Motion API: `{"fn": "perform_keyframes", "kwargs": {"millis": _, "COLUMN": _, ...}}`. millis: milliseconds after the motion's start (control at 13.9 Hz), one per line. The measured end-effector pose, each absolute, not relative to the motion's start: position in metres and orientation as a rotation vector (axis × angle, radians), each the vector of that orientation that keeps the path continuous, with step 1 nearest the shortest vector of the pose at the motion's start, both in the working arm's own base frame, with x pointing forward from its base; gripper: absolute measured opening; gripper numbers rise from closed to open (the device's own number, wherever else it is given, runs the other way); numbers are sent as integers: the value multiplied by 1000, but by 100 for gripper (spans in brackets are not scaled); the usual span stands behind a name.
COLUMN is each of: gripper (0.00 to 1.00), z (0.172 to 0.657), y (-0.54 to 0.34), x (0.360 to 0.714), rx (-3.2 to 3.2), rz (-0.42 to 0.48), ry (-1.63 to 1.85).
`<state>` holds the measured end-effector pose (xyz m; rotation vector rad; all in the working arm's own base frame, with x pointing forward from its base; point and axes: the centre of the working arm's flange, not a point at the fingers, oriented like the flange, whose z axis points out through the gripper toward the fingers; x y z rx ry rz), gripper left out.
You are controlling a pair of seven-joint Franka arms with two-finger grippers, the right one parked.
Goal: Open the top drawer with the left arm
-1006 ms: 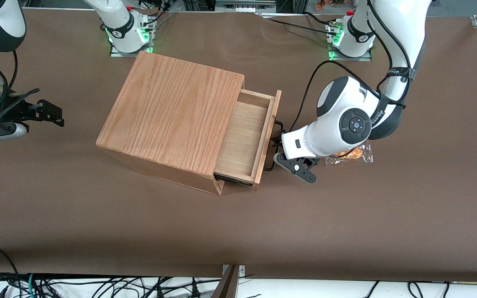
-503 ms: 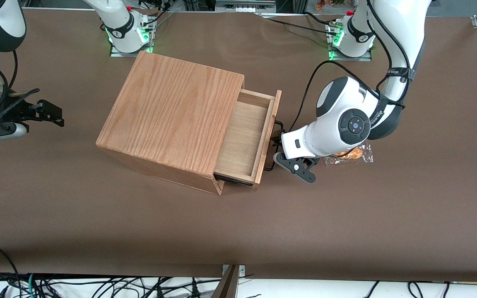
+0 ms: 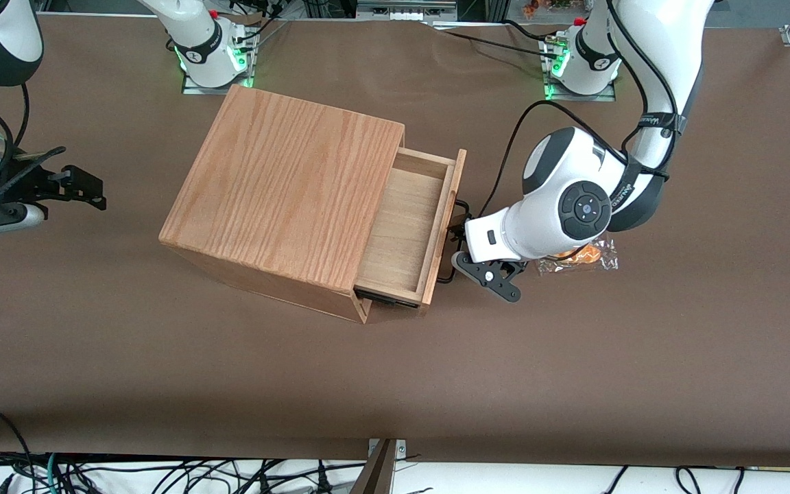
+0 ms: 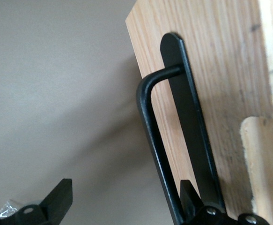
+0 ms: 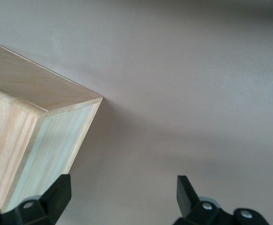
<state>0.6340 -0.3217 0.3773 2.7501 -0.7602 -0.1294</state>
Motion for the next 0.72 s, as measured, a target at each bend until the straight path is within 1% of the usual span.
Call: {"fn": "perform_keyframes", "kwargs": {"millis": 718, "gripper": 100, "z": 378, "y": -323, "x": 634, "rx": 2744, "rz": -115, "ry": -815}}
